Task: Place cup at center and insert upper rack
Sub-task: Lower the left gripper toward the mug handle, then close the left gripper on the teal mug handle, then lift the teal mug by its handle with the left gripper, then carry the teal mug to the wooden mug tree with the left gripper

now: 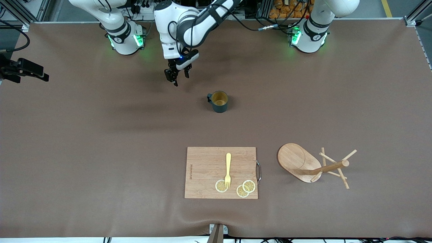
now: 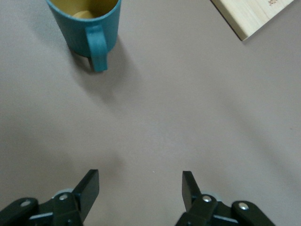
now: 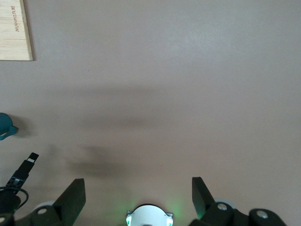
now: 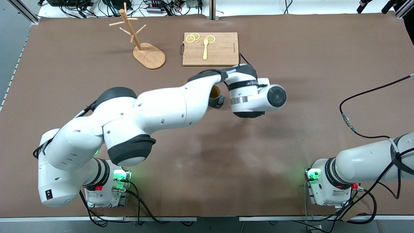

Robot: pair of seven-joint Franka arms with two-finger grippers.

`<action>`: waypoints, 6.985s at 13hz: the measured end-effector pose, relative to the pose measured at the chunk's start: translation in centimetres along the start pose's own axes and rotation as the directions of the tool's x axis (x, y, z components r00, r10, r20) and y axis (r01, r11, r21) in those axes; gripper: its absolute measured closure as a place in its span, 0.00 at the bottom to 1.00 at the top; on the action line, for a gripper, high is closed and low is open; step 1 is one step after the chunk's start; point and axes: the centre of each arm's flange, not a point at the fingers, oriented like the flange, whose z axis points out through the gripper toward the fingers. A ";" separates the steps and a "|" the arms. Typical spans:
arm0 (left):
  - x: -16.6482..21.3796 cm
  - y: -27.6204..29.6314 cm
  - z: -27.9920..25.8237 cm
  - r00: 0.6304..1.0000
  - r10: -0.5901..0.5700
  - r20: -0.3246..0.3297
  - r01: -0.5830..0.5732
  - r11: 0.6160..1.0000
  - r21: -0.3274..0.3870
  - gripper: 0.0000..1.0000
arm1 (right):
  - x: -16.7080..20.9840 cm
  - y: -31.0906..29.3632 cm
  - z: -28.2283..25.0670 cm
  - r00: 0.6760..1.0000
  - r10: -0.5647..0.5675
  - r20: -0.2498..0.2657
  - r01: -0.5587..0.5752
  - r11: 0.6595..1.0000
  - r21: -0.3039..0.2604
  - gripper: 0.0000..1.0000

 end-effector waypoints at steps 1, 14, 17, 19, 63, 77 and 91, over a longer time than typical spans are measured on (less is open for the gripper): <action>-0.4 -0.6 0.8 1.000 0.016 -0.027 -0.015 1.000 0.007 0.20 | 0.0 0.0 0.0 1.000 0.000 0.000 0.000 1.000 0.000 0.00; 2.8 -3.2 7.2 0.958 0.051 -0.281 0.007 0.979 0.201 0.20 | 0.1 -0.1 0.2 1.000 -0.002 0.005 0.002 1.000 0.000 0.00; 4.3 -2.2 7.9 0.951 0.032 -0.309 0.029 0.981 0.190 0.20 | 0.1 -0.1 0.2 1.000 -0.002 0.006 0.002 1.000 0.000 0.00; 4.6 -2.0 8.6 0.944 0.035 -0.327 0.027 0.983 0.183 0.20 | 0.1 -0.1 0.2 1.000 -0.003 0.007 0.003 1.000 0.000 0.00; 9.0 2.0 10.9 0.976 -0.102 -0.193 0.147 0.961 0.234 0.79 | 0.5 -0.7 -0.1 0.999 -0.014 -0.029 0.014 1.000 -0.005 0.00; 22.6 10.8 -0.7 0.947 -0.303 0.109 0.274 0.937 0.217 0.79 | 0.7 -0.1 -0.5 0.998 -0.007 -0.055 0.003 0.997 -0.073 0.00; 44.4 14.5 -10.5 0.812 -0.350 0.467 0.338 0.934 0.113 0.79 | 0.6 -0.8 -1.7 0.996 -0.018 -0.083 0.014 0.998 -0.054 0.00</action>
